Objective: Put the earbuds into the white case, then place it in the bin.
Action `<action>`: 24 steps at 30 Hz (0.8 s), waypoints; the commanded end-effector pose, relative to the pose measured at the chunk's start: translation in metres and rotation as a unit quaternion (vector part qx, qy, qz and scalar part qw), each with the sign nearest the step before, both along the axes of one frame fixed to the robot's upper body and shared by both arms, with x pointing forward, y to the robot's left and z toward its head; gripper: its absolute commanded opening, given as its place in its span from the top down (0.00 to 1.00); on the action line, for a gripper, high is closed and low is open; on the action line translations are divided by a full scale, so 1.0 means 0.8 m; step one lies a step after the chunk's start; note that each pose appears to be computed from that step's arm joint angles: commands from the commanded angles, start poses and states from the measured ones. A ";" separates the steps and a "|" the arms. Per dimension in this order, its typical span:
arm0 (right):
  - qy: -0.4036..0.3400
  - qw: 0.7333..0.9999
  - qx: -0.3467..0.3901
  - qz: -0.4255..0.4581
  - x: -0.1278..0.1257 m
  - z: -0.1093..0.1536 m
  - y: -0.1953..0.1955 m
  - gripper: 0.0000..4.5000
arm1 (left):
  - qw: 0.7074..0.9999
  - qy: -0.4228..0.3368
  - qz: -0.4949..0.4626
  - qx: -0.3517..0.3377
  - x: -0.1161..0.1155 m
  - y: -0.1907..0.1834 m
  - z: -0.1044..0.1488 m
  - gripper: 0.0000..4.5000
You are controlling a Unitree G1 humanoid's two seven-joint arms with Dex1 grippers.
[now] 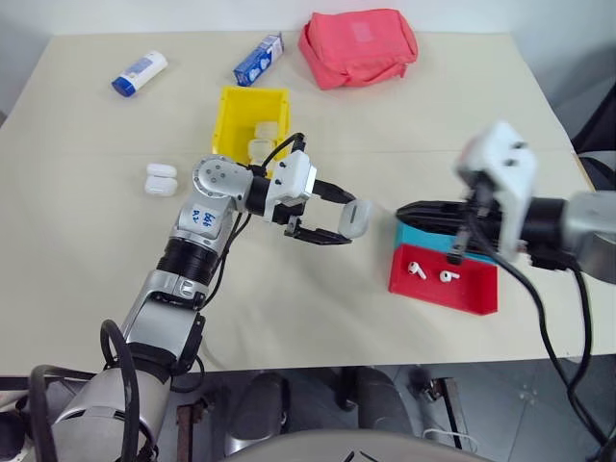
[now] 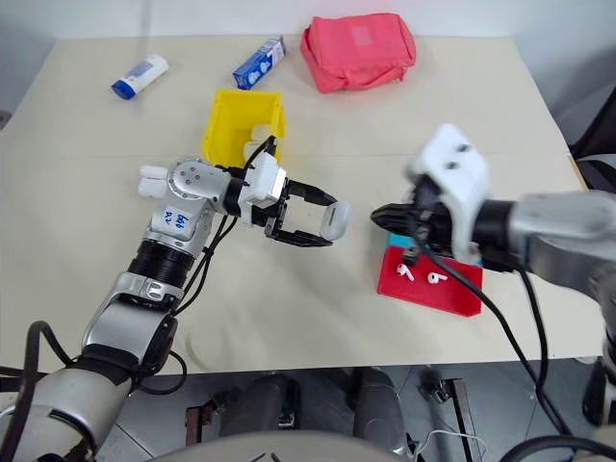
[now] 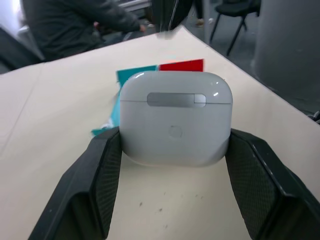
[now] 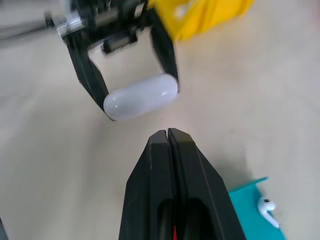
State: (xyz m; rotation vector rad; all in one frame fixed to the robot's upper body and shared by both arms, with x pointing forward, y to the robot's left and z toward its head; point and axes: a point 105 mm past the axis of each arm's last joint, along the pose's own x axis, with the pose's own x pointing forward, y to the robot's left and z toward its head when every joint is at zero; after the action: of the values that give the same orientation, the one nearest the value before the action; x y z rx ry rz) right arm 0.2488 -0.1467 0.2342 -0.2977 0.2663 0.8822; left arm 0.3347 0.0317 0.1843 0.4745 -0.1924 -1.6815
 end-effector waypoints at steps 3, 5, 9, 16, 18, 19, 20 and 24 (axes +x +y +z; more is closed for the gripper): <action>-0.050 0.992 0.112 0.011 -0.032 0.011 -0.043 0.95 | 0.997 -0.017 0.038 -0.063 0.012 0.002 0.036 0.39; -0.056 0.989 0.137 0.008 -0.038 0.003 -0.063 0.87 | 0.995 -0.015 0.053 -0.079 0.018 0.004 0.044 0.39; -0.056 0.981 0.186 0.028 -0.054 -0.007 -0.088 0.58 | 0.995 -0.012 0.063 -0.081 0.018 0.010 0.045 0.39; -0.042 0.978 0.196 0.062 -0.070 -0.017 -0.103 0.03 | 0.991 -0.015 0.102 -0.088 0.025 0.025 0.050 0.39; -0.046 0.980 0.185 0.050 -0.065 -0.020 -0.104 0.01 | 0.985 -0.018 0.143 -0.094 0.038 0.035 0.055 0.39; -0.048 0.981 0.181 0.045 -0.063 -0.021 -0.105 0.01 | 0.980 -0.020 0.174 -0.094 0.048 0.042 0.057 0.39; -0.051 0.982 0.178 0.042 -0.061 -0.021 -0.105 0.01 | 0.972 -0.023 0.214 -0.093 0.062 0.052 0.059 0.39; -0.057 0.982 0.174 0.035 -0.055 -0.021 -0.104 0.01 | 0.938 -0.029 0.334 -0.089 0.101 0.084 0.063 0.39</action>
State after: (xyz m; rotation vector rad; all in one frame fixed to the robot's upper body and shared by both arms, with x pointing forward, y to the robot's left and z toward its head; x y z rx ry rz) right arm 0.2036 -0.2308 0.2101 0.0069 0.0199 0.9592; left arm 0.4045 0.0906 0.2181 0.3809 -0.1674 -1.0744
